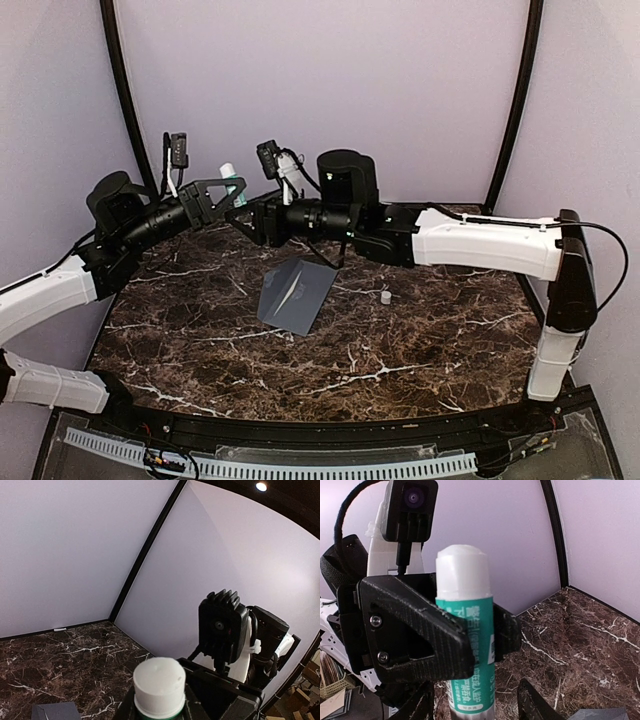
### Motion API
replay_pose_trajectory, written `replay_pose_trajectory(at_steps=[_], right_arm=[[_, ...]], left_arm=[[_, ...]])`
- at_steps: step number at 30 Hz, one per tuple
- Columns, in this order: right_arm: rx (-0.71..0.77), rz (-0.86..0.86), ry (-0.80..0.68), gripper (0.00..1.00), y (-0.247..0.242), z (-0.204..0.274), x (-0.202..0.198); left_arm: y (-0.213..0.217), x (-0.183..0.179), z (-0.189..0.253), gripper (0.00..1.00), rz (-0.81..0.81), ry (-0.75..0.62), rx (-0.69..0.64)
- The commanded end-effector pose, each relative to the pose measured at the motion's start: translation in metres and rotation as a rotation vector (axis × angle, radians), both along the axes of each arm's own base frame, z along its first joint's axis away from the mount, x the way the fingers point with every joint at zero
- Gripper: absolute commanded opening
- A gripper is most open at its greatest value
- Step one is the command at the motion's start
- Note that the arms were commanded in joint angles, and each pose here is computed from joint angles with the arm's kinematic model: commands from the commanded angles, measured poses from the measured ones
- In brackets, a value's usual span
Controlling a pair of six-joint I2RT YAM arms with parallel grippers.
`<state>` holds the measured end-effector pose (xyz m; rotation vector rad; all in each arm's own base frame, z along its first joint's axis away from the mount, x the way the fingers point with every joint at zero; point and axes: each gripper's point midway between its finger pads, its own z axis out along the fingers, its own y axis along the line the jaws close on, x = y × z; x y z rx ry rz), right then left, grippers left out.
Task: Place the letter into the envelope and seal it
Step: Unscrew the solid glue.
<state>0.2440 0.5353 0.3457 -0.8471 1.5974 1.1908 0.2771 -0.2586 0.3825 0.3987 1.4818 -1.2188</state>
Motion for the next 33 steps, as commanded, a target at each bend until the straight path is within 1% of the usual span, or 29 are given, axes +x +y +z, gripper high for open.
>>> replay_pose_trajectory(at_steps=[1, 7, 11, 13, 17, 19, 22, 24, 26, 28, 32, 33], right_arm=[[0.011, 0.006, -0.022, 0.49, 0.008, 0.008, -0.002], [0.027, -0.009, -0.028, 0.33, 0.003, 0.014, -0.002], [0.049, -0.015, -0.031, 0.24, -0.004, 0.018, -0.004], [0.071, 0.017, -0.036, 0.22, -0.008, 0.023, -0.008], [0.156, 0.147, -0.063, 0.20, -0.017, 0.039, -0.029], [0.216, 0.216, -0.080, 0.20, -0.026, 0.053, -0.043], [0.263, 0.305, -0.091, 0.20, -0.036, 0.063, -0.060], [0.271, 0.322, -0.100, 0.23, -0.040, 0.068, -0.064], [0.271, 0.313, -0.104, 0.30, -0.042, 0.072, -0.063], [0.263, 0.292, -0.103, 0.43, -0.042, 0.072, -0.060], [0.228, 0.213, -0.086, 0.68, -0.047, 0.061, -0.049], [0.220, 0.186, -0.077, 0.71, -0.048, 0.058, -0.045]], left_arm=[[-0.001, -0.005, 0.015, 0.00, -0.029, -0.038, -0.021], [-0.004, -0.006, 0.014, 0.00, -0.046, -0.028, -0.006], [-0.008, -0.011, 0.013, 0.00, -0.084, -0.015, 0.025], [-0.010, -0.017, 0.012, 0.00, -0.116, -0.018, 0.033], [-0.013, -0.031, 0.018, 0.00, -0.193, -0.049, 0.013], [-0.017, -0.041, 0.022, 0.00, -0.254, -0.069, 0.003], [-0.023, -0.061, 0.026, 0.00, -0.384, -0.087, -0.006], [-0.025, -0.067, 0.027, 0.00, -0.427, -0.091, -0.010], [-0.025, -0.066, 0.026, 0.00, -0.429, -0.087, -0.011], [-0.022, -0.062, 0.027, 0.00, -0.389, -0.087, -0.018], [-0.012, -0.041, 0.023, 0.00, -0.226, -0.067, -0.002], [-0.009, -0.036, 0.021, 0.00, -0.187, -0.055, 0.000]])
